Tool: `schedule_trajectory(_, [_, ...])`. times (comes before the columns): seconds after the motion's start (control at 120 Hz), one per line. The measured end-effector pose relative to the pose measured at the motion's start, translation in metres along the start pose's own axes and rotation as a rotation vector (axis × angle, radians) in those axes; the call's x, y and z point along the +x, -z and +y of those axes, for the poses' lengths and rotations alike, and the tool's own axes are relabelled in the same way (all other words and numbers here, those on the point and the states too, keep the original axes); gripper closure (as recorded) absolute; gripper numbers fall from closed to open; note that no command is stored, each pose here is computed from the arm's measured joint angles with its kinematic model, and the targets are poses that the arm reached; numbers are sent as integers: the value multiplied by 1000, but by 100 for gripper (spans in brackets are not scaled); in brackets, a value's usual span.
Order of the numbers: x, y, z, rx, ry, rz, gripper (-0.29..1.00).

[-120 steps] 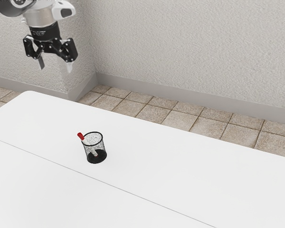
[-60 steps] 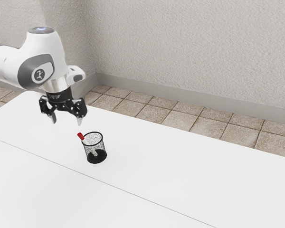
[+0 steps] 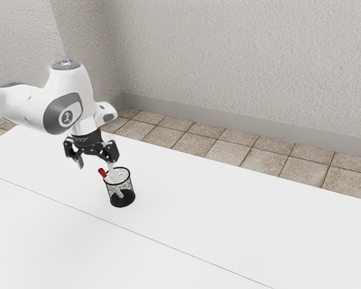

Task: Take the marker out of the pen holder and place it to the left of the pen holder.

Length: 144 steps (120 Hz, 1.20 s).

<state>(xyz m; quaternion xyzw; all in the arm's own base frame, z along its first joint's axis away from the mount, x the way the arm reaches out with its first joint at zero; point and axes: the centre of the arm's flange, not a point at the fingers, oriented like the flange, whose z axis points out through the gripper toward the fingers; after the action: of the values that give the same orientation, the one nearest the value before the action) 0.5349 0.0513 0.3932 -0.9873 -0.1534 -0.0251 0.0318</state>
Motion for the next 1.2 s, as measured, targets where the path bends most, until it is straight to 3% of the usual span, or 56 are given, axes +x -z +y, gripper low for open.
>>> schedule_trajectory(0.608, [20, -46, -3, -12, -155, 54, 0])
schedule_trajectory(0.892, [22, -37, -2, -14, -197, 75, 49])
schedule_trajectory(1.2, [20, -31, 5, -16, -236, 86, 70])
